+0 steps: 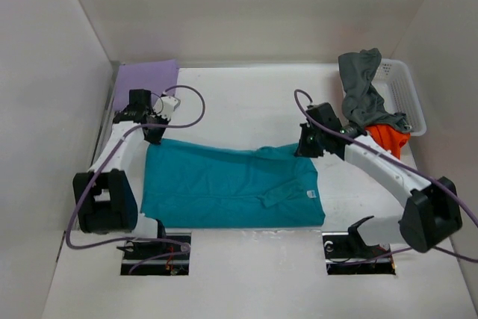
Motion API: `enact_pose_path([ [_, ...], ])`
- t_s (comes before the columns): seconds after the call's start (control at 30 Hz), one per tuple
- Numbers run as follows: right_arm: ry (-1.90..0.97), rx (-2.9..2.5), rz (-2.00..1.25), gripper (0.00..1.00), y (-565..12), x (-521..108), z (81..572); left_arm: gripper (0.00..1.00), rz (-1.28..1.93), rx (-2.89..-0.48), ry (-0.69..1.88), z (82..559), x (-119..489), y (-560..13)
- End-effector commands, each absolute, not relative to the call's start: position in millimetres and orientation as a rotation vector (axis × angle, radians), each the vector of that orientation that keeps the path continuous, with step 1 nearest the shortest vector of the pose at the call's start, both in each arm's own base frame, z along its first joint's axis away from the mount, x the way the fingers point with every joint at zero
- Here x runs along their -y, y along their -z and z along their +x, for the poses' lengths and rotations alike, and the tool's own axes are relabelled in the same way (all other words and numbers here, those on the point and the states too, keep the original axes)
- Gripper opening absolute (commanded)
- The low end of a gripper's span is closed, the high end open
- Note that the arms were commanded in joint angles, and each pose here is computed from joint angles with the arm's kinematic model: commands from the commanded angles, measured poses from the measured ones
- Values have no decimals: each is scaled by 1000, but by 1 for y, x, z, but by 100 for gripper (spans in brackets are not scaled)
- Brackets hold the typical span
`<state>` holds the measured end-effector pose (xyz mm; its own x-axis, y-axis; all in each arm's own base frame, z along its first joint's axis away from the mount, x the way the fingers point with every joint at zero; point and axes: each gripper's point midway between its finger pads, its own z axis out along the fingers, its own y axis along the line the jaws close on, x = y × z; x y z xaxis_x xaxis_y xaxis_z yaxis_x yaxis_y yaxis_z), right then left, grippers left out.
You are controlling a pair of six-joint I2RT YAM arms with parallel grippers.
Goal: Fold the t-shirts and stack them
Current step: Grap the side of the flattened tshirt furthest away from the robot with both arms, then fold the other side of the tshirt into a rectangle
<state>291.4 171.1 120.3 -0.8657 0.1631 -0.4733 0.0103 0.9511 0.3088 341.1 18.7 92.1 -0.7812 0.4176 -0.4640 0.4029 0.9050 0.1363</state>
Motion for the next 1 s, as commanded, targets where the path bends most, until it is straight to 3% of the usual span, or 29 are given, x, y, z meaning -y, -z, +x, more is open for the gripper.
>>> enact_pose_path([
  [0.0, -447, -2557, 182, 0, -120, -172, 269, 3, 753, -2454, -162, 335, -24, -106],
  [0.63, -537, -2609, 258, 0, -81, -171, 202, 16, 1032, -2495, -202, 248, -8, -74],
  [0.97, -541, -2610, 265, 0, -73, -165, 191, 40, 1305, -2579, -259, 198, -25, -75],
])
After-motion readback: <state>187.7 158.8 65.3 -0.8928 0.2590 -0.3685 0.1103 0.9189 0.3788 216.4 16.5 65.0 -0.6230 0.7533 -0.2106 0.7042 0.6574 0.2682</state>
